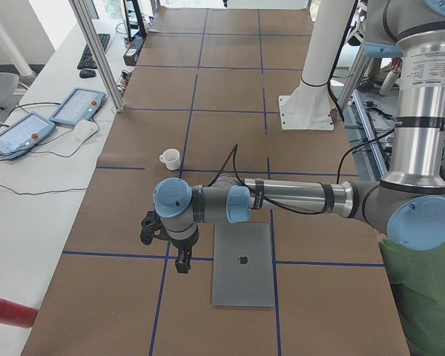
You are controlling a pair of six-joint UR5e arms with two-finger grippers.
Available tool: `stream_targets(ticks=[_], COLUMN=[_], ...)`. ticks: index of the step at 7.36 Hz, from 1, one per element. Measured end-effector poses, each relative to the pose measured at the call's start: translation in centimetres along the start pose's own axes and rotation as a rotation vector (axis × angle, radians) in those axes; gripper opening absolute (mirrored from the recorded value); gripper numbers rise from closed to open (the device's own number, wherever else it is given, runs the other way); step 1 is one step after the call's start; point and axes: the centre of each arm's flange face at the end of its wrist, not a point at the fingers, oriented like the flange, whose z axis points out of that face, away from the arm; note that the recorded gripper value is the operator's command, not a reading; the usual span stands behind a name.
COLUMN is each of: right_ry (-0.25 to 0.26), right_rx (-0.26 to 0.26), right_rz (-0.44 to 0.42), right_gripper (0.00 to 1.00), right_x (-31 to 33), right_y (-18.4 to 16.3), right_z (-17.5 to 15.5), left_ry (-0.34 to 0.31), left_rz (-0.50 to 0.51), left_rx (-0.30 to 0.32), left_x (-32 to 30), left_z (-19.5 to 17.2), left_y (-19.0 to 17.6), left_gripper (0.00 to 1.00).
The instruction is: Place cup on laptop
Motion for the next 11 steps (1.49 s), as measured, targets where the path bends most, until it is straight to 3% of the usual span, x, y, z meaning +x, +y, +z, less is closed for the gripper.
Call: stream_targets(ticks=[2, 4, 8, 11], right_ry=[-0.001, -0.002, -0.002, -0.002], right_rx=[0.003, 0.005, 0.004, 0.004], right_rz=[-0.003, -0.004, -0.004, -0.004], right_gripper=[1.0, 1.0, 1.0, 1.0], right_x=[-0.1, -0.2, -0.2, -0.2], right_y=[0.0, 0.0, 0.0, 0.0], right_z=[-0.1, -0.2, -0.2, -0.2], left_ry=[-0.001, -0.006, 0.043, 0.077], left_rz=[0.005, 0.052, 0.095, 0.141], left_rx=[0.002, 0.032, 0.069, 0.059], left_x=[0.3, 3.1, 18.0, 27.5], left_z=[-0.1, -1.8, -3.9, -3.0], left_y=[-0.2, -3.2, -12.7, -15.7], left_gripper=[1.0, 1.0, 1.0, 1.0])
